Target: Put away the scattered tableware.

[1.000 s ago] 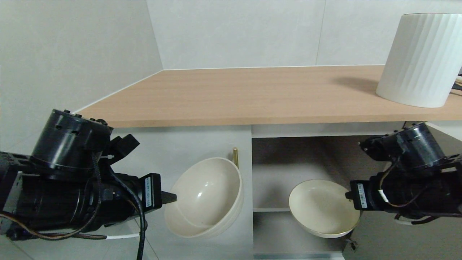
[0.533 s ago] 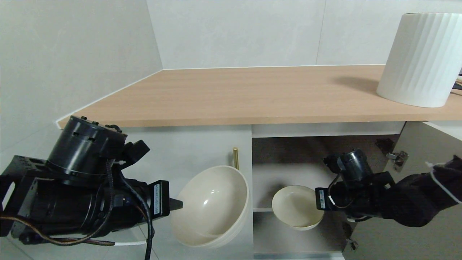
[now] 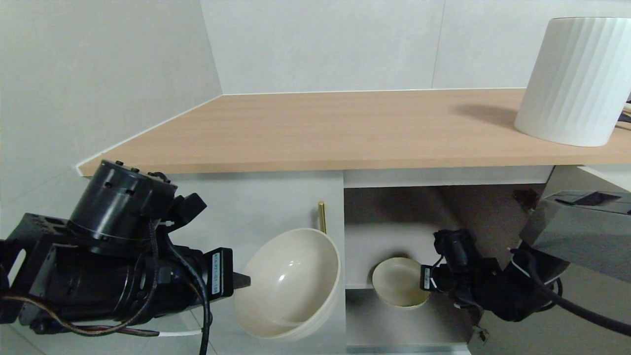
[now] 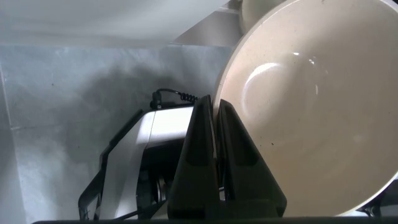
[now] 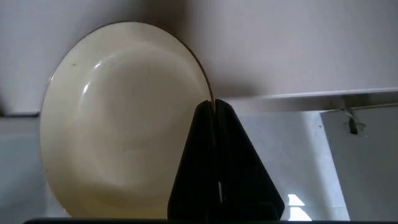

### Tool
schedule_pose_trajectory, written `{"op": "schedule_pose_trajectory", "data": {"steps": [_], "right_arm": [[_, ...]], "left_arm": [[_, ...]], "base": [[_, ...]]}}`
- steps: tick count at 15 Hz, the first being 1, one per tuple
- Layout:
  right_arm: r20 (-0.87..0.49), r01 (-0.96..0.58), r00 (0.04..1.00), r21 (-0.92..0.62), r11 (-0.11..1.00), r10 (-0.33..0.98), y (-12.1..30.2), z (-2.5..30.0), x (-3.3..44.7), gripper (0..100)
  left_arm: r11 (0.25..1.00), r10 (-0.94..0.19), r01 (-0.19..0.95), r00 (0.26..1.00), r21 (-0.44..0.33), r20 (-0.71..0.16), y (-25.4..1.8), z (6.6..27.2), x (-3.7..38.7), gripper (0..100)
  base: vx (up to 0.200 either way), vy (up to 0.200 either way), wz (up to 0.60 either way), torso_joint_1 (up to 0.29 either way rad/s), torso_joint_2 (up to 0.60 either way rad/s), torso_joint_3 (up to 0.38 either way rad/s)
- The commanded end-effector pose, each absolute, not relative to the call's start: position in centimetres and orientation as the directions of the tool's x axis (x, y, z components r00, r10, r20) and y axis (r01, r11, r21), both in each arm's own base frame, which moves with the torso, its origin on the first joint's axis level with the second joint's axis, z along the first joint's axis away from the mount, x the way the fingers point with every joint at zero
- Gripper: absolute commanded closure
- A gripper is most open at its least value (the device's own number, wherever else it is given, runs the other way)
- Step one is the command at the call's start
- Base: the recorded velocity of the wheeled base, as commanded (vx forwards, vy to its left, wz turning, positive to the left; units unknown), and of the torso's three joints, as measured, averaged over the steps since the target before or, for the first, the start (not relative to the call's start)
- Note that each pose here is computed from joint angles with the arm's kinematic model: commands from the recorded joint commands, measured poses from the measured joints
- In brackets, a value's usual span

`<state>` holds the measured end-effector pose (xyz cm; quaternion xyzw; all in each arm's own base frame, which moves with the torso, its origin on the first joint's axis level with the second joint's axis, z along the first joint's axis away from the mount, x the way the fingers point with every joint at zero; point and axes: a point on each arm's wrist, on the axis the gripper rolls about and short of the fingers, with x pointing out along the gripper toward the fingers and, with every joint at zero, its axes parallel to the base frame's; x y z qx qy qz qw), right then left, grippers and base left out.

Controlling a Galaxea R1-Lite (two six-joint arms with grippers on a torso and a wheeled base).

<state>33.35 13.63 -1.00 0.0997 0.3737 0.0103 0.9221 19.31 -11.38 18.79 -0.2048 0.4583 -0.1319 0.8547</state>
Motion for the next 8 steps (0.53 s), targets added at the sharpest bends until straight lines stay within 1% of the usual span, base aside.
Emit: {"op": "schedule_pose_trajectory", "data": {"steps": [1, 2, 3, 6, 8], "right_arm": [[-0.711, 0.083, 0.701, 0.167, 0.982, 0.062, 13.3, -2.8, 34.0, 100], [-0.697, 0.129, 0.717, 0.138, 0.982, 0.004, 13.1, -3.3, 34.9, 100], [-0.69, 0.155, 0.723, 0.132, 0.979, -0.021, 13.2, -3.6, 35.2, 100], [-0.668, 0.199, 0.743, 0.175, 0.964, -0.032, 13.1, -3.2, 36.1, 100], [-0.64, 0.245, 0.764, 0.17, 0.954, -0.082, 12.9, -2.9, 36.9, 100]], "left_arm": [[0.882, -0.413, 0.037, 0.543, -0.471, -0.731, -11.4, 18.7, 19.3, 100], [0.882, -0.413, 0.037, 0.545, -0.47, -0.73, -11.4, 18.8, 19.3, 100], [0.882, -0.413, 0.037, 0.545, -0.47, -0.73, -11.4, 18.8, 19.3, 100], [0.882, -0.413, 0.037, 0.543, -0.471, -0.731, -11.4, 18.7, 19.3, 100], [0.882, -0.413, 0.037, 0.543, -0.471, -0.731, -11.4, 18.7, 19.3, 100]], "base": [[0.0, 0.0, 0.0, 0.0, 0.0, 0.0], [0.0, 0.0, 0.0, 0.0, 0.0, 0.0], [0.0, 0.0, 0.0, 0.0, 0.0, 0.0], [0.0, 0.0, 0.0, 0.0, 0.0, 0.0], [0.0, 0.0, 0.0, 0.0, 0.0, 0.0]]}}
